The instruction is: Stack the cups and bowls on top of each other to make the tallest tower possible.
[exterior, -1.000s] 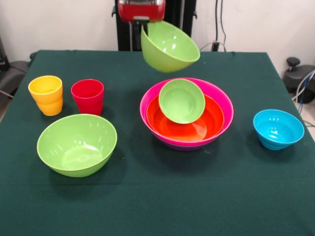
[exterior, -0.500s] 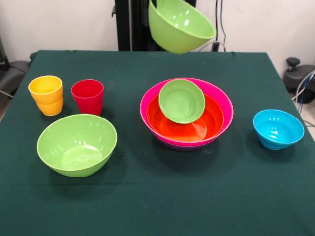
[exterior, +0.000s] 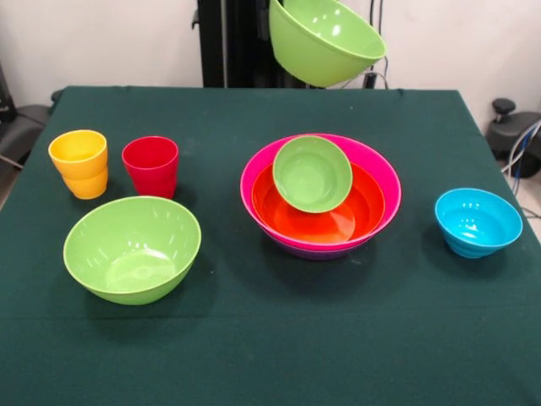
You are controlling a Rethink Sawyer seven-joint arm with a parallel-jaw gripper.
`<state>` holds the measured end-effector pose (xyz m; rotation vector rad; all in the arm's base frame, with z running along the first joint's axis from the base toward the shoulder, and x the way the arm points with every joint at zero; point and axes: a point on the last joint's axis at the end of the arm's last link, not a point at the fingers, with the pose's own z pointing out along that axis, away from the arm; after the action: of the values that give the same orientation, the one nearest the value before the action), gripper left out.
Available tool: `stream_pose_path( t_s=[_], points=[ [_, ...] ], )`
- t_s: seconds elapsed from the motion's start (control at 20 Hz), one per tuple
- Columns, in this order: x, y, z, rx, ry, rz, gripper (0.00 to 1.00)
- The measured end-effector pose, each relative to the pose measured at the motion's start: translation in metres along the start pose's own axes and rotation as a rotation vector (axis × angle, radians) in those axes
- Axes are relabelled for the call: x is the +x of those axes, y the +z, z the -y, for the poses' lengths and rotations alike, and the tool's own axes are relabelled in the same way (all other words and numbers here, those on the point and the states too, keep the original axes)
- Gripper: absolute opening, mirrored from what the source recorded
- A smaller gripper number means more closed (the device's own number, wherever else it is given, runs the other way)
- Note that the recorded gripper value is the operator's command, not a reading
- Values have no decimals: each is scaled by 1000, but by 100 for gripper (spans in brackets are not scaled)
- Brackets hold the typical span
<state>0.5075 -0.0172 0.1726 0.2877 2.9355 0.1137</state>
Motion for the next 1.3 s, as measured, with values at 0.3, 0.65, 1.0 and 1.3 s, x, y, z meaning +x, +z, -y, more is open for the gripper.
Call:
stream_pose_path(
  t_s=[0.3,0.65,1.0,1.3],
  points=[
    [6,28,-12,-23,-6,-55,0],
    [-13,65,-29,-38,-21,-72,0],
    [-36,85,-26,-50,-8,-57,0],
    [-47,70,-19,-36,-4,-47,0]
  ],
)
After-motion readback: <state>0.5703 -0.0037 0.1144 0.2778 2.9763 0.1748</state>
